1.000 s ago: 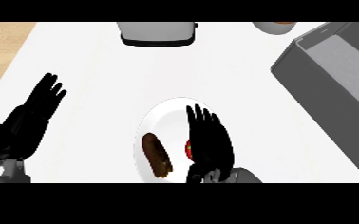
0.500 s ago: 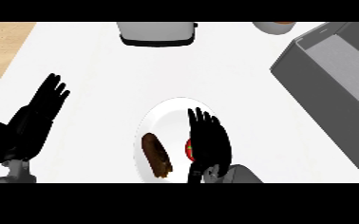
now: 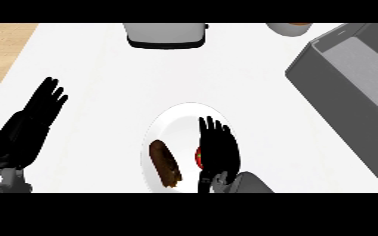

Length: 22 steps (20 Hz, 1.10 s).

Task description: Pick the tomato from the plate and place it in the cardboard box

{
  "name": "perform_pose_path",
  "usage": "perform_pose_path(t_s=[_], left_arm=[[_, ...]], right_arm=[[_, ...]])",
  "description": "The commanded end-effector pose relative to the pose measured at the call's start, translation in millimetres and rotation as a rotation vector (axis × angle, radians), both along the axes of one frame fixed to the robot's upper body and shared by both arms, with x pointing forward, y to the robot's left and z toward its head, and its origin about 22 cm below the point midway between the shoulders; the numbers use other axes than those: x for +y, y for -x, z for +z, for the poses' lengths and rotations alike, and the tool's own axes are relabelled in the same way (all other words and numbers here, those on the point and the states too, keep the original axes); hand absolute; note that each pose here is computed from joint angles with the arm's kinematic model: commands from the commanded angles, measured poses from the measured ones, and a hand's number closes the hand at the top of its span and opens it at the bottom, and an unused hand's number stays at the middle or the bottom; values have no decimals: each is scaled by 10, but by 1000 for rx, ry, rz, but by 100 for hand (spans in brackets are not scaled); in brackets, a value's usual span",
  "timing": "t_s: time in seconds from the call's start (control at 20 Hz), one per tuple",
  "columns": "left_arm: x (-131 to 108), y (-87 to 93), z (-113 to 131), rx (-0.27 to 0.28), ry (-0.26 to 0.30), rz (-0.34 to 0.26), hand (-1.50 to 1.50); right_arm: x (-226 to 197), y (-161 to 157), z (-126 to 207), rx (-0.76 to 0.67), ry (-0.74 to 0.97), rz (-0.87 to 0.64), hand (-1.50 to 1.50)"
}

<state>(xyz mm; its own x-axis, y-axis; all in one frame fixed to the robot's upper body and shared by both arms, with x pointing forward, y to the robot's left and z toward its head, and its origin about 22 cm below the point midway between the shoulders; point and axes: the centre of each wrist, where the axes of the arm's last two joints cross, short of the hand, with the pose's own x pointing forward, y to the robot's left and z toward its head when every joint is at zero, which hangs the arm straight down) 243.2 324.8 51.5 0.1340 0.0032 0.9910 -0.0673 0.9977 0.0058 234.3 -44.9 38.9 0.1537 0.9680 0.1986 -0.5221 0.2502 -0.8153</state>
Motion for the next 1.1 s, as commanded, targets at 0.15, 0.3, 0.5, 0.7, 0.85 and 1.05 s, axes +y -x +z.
perform_pose_path(t_s=[0.15, 0.3, 0.5, 0.7, 0.85, 1.05], left_arm=[[-41, 9, 43, 9, -2, -5, 0], [59, 42, 55, -11, -6, -4, 0], [-2, -55, 15, -2, -4, 0, 0], [-150, -155, -119, -5, -7, 1, 0], [-125, 23, 165, -23, -7, -6, 0], [-33, 4, -31, -7, 10, -20, 0]], right_arm=[[-179, -122, 55, -20, 44, -44, 150], [9, 32, -80, -77, 13, 8, 150], [22, -170, 42, -77, 31, 9, 150], [32, -63, -112, -95, 22, 13, 150], [-486, -339, -3, -132, 21, 46, 150], [-1479, -885, 151, -157, -15, 17, 150]])
